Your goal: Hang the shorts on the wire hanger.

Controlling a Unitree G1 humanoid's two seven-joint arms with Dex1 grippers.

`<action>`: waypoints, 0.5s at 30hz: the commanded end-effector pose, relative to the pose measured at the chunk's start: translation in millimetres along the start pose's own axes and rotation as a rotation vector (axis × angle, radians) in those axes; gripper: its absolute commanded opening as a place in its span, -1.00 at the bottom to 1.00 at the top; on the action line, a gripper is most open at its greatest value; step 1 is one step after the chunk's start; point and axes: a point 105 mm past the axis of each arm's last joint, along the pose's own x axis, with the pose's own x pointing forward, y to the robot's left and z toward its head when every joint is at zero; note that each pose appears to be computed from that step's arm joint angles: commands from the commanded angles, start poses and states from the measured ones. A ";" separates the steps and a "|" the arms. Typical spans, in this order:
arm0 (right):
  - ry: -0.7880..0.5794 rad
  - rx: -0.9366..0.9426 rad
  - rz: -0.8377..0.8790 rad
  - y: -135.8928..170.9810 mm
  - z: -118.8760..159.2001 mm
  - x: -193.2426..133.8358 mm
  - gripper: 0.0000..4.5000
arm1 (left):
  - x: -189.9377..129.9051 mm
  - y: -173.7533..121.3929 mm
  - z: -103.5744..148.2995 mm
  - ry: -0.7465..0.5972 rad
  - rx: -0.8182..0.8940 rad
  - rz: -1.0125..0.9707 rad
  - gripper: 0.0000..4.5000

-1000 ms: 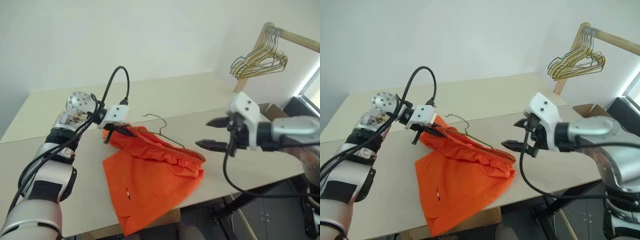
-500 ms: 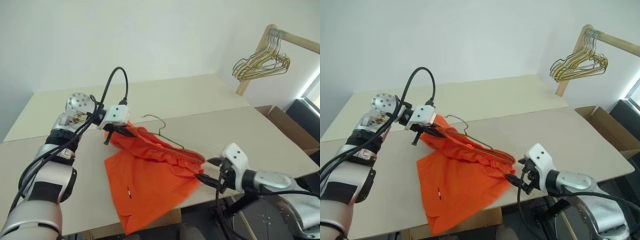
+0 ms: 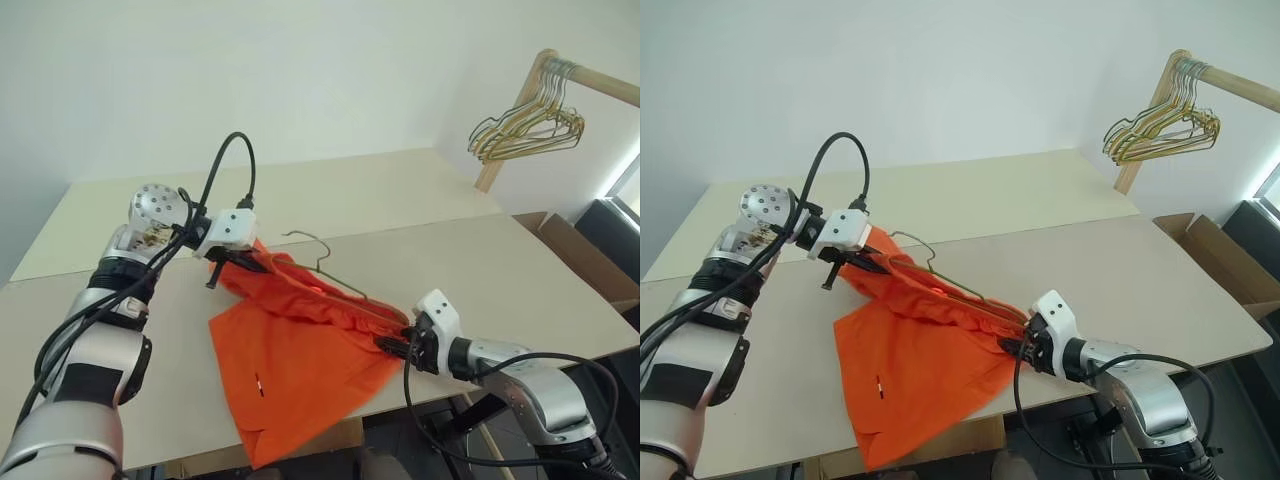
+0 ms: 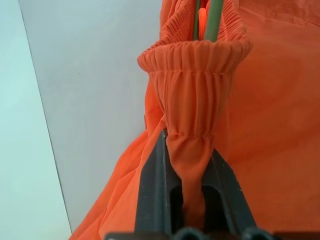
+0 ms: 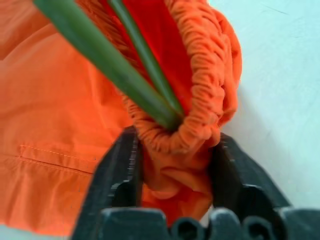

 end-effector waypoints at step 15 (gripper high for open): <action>-0.022 -0.090 -0.055 -24.2 24.2 -51.3 -0.98 | -25.6 -5.2 -22.7 0.132 -0.008 0.025 -1.00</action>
